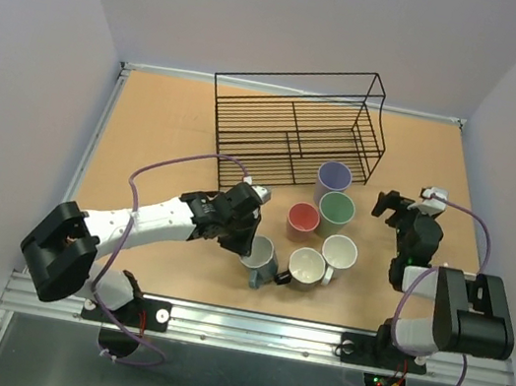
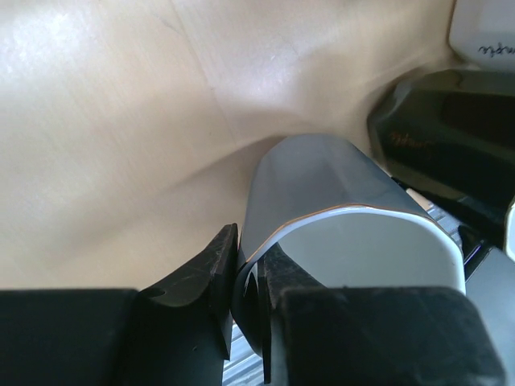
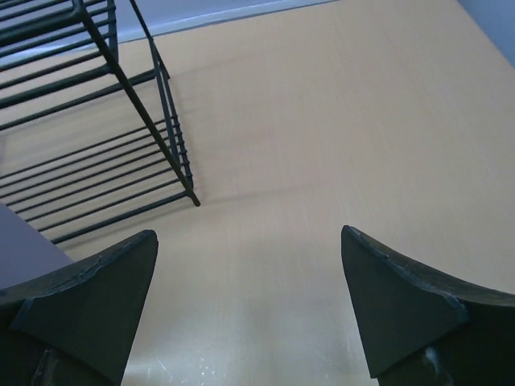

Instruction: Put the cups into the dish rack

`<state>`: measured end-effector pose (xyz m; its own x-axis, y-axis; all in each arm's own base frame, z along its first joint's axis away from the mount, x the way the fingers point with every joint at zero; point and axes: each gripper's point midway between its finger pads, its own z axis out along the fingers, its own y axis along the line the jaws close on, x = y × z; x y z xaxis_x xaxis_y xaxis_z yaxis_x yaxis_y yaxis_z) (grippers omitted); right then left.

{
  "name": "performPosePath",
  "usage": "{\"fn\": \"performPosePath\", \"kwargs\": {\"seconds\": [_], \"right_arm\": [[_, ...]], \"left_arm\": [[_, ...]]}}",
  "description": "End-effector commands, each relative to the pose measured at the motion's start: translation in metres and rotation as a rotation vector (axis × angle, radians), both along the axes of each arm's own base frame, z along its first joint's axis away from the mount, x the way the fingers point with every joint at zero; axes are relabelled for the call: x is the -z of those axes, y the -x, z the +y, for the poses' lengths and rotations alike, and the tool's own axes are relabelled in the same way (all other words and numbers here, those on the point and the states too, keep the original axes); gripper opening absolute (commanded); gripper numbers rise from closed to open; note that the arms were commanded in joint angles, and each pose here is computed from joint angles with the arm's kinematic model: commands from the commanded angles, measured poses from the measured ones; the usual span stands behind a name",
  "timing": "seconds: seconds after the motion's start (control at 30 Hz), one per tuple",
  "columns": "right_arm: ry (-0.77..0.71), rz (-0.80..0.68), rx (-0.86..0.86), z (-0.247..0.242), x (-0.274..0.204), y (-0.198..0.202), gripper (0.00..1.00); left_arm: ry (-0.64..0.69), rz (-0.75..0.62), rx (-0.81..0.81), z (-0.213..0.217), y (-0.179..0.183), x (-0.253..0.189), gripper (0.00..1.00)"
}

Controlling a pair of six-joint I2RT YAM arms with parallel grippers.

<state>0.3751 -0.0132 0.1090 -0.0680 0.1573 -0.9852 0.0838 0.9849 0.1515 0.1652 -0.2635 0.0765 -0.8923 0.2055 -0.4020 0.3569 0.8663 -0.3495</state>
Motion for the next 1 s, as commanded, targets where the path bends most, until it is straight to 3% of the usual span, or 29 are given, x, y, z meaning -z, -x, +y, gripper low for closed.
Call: {"fn": "performPosePath", "kwargs": {"seconds": [0.0, 0.03, 0.07, 0.13, 0.23, 0.3, 0.47, 0.67, 0.83, 0.97], "right_arm": [[-0.017, -0.066, 0.091, -0.015, -0.041, -0.007, 1.00], [-0.050, -0.077, 0.137, -0.021, -0.049, -0.007, 1.00], [-0.185, -0.082, 0.276, -0.038, -0.063, -0.007, 1.00], [-0.327, -0.070, 0.378, -0.047, -0.078, -0.009, 1.00], [-0.300, -0.001, 0.283, -0.033, -0.125, -0.025, 1.00], [-0.408, 0.007, 0.278, -0.026, -0.149, -0.031, 1.00], [-0.636, -0.062, 0.018, 0.025, -0.211, -0.030, 1.00], [-1.016, 0.111, -0.402, 0.114, -0.246, -0.003, 1.00], [-1.095, 0.080, -0.491, 0.135, -0.280, 0.034, 1.00], [-1.180, 0.213, -0.712, 0.167, -0.303, 0.066, 1.00]], "left_arm": [[0.020, -0.047, 0.001, 0.009, 0.003, -0.020, 0.00], [0.014, -0.051, -0.003, 0.012, 0.004, -0.022, 0.00], [0.020, -0.071, -0.012, 0.014, 0.002, -0.029, 0.00], [0.006, -0.076, -0.014, 0.020, 0.004, -0.034, 0.00], [0.016, -0.112, -0.024, 0.022, 0.000, -0.057, 0.00], [0.042, -0.155, -0.038, 0.021, -0.005, -0.084, 0.00], [0.145, -0.249, -0.082, 0.014, -0.018, -0.149, 0.00], [0.350, -0.407, -0.115, -0.012, -0.042, -0.258, 0.00], [0.473, -0.528, -0.129, -0.031, -0.064, -0.318, 0.00], [0.557, -0.611, -0.146, -0.041, -0.085, -0.349, 0.00]]}}
